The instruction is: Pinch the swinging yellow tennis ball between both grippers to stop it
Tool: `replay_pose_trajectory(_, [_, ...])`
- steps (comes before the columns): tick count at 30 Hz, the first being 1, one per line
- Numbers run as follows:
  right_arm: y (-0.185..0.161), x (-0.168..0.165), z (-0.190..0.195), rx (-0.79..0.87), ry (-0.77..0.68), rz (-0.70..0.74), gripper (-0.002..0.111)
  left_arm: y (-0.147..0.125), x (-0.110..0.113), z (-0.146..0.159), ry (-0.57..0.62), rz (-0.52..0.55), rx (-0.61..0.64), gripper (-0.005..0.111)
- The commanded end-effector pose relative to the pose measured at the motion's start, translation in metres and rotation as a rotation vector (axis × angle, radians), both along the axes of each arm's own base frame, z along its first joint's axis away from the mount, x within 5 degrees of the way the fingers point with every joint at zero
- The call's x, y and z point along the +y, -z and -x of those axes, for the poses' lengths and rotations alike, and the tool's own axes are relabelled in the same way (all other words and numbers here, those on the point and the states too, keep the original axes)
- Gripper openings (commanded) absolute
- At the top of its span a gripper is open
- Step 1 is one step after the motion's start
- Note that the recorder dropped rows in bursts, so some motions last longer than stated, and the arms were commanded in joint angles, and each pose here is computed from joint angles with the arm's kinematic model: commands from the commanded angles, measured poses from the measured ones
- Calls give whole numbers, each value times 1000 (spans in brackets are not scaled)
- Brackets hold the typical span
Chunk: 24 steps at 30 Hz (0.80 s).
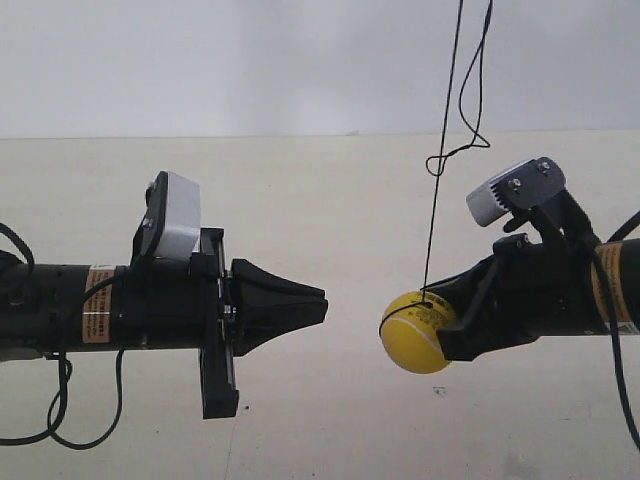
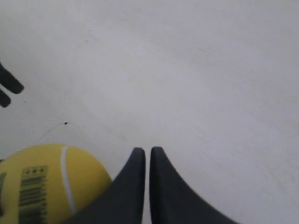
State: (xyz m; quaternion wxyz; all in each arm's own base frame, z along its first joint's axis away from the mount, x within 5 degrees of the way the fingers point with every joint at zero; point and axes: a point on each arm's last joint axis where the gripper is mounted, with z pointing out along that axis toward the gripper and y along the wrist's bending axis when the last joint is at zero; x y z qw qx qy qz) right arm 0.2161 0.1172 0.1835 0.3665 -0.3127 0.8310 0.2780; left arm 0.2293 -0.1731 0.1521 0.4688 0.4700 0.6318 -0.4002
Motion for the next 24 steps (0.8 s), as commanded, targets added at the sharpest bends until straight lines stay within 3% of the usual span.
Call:
replay_pose_trajectory(1, [-4,3,3,-7,-26,-37,0,-1,0,-2,-15,12,16,5])
replay_pose_trajectory(17, [-5,3,3,-4,-32,-46,0,-1,0,0,5,18,20,5])
replay_pose_trajectory(24, [-9,9,8,3,-104,-114,0,-3,-1,3,34,35,15,5])
